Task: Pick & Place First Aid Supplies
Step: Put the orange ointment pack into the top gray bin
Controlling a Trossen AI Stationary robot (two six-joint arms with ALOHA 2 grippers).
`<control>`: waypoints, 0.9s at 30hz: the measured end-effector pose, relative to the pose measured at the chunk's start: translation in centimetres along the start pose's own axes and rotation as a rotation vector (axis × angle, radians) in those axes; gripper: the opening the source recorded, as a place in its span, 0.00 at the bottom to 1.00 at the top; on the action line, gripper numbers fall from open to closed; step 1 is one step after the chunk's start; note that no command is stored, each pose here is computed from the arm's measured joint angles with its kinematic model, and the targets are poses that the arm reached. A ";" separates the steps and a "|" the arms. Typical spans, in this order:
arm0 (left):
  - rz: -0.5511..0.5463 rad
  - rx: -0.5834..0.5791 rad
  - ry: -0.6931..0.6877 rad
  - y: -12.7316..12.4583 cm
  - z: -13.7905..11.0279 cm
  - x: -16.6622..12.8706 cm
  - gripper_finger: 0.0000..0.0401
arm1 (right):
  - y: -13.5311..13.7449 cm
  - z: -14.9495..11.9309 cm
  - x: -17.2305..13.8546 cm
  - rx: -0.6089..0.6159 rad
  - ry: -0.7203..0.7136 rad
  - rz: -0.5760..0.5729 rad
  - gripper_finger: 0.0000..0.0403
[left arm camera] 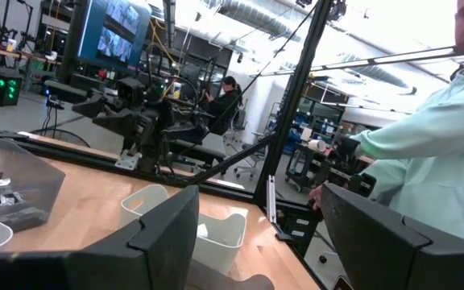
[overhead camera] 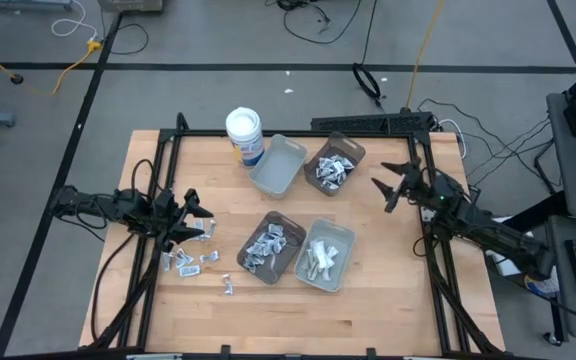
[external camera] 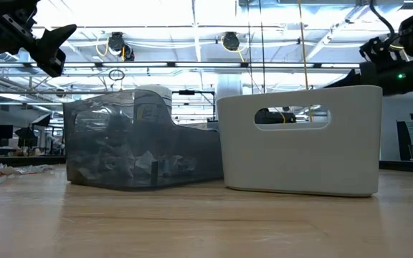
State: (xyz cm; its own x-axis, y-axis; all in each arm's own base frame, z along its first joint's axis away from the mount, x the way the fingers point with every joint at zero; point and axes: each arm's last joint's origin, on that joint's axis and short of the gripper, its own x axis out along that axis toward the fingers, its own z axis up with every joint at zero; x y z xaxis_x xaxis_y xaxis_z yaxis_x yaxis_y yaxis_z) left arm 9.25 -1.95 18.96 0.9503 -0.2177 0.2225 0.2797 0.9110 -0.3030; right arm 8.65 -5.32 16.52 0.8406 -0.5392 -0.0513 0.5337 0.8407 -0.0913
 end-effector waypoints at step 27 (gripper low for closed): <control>0.000 0.000 0.000 0.0 0.0 0.0 0.66 | -0.1 1.1 -0.5 -0.024 -0.127 -0.015 0.67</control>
State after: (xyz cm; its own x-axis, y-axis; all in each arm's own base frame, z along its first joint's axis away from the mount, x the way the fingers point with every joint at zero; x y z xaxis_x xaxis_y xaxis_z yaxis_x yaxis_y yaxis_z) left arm 9.25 -1.95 18.97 0.9502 -0.2178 0.2227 0.2798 0.9110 -0.3030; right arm 8.25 -5.09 17.62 0.8380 -0.5403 0.0761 0.5456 0.8302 -0.1145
